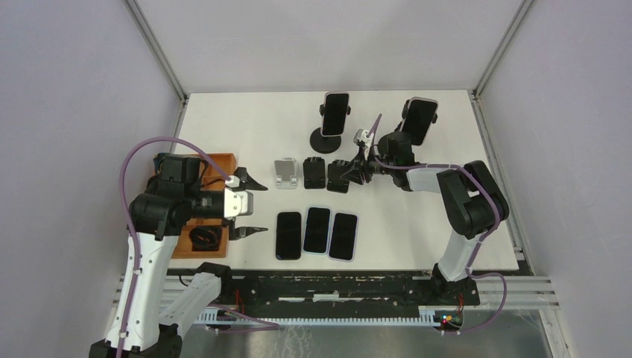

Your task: Remove the phone from the phone stand

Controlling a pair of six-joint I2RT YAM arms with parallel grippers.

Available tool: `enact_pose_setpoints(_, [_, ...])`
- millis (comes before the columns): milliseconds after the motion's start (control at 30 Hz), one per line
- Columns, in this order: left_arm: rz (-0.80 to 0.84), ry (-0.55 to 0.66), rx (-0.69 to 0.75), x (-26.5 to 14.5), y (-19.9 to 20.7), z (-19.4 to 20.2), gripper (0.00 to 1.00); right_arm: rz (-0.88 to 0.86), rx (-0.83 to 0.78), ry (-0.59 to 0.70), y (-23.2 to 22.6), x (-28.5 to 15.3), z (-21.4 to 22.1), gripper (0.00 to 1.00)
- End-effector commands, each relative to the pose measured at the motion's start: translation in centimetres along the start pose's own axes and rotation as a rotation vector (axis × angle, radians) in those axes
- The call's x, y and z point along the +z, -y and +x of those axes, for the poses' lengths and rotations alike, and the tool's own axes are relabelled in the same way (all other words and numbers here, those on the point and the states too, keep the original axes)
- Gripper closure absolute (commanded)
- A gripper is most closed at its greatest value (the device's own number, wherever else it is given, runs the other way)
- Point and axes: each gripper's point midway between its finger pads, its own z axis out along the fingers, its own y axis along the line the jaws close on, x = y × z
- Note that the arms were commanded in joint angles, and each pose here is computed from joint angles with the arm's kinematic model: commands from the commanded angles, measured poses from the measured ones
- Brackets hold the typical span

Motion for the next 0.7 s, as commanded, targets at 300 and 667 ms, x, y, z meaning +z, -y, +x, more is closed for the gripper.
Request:
enact_pose_setpoints(300, [0.003,0.030,0.018,-0.2,0.1,-1.1,0.00,0.192,-0.050,-0.007,2.1,-2.9,-3.9,0.28])
enact_pose_setpoints(667, [-0.015,0.062,-0.012,-0.6,-0.2,-2.6,0.00,0.161,0.212,0.196,-2.1,-6.3,-12.8,0.02])
